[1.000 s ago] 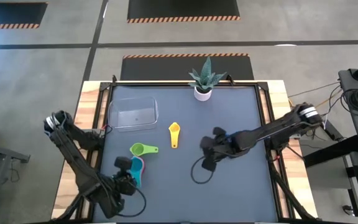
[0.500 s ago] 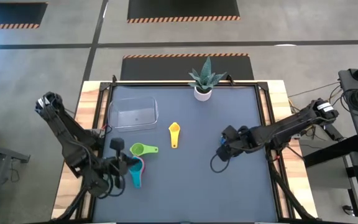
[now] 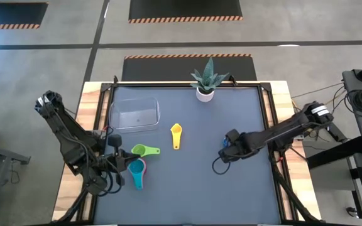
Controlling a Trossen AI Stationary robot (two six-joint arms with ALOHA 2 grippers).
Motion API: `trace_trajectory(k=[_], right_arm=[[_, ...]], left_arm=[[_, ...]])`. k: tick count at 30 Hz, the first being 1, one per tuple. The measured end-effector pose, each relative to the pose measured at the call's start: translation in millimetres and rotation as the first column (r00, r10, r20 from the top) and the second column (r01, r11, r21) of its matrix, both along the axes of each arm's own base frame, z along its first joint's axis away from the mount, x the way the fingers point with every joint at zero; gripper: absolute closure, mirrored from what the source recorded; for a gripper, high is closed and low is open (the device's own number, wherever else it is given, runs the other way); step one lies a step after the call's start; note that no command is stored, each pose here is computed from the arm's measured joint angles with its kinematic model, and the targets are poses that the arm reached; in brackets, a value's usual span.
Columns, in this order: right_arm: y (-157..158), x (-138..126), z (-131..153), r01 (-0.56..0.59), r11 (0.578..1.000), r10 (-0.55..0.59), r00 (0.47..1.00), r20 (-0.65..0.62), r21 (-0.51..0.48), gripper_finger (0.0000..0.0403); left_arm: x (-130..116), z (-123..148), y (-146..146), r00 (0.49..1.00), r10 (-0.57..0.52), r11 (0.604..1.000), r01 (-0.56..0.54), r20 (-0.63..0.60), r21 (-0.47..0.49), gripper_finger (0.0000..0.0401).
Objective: Nest measuring cups in basket
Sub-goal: Stack the green measuring cup on top of the light blue measuring cup
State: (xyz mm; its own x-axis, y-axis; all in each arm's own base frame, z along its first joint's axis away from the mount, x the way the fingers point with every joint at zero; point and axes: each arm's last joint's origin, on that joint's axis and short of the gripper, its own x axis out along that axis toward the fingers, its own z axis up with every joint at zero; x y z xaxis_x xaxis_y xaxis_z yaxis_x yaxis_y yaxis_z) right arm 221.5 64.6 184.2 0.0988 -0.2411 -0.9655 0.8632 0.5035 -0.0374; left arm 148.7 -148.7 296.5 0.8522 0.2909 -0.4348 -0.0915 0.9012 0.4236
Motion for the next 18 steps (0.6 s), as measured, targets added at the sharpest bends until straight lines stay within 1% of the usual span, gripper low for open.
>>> trace_trajectory(k=[3,7,18], right_arm=[[0.9,1.6,-5.8,0.017,1.000,-0.017,0.999,-0.028,0.003,0.0123],[1.5,2.9,-9.7,0.032,0.999,-0.031,0.999,-0.043,0.005,0.0115],[0.9,3.7,-10.9,0.028,0.999,-0.029,0.999,-0.039,-0.024,0.0127]], left_arm=[[-0.2,-0.1,0.1,1.000,0.000,1.000,0.000,-0.002,0.003,0.0401],[-0.3,-0.3,0.3,1.000,0.000,1.000,0.000,-0.004,0.006,0.0401],[-0.6,-0.7,0.6,1.000,0.000,1.000,0.000,-0.008,0.010,0.0401]])
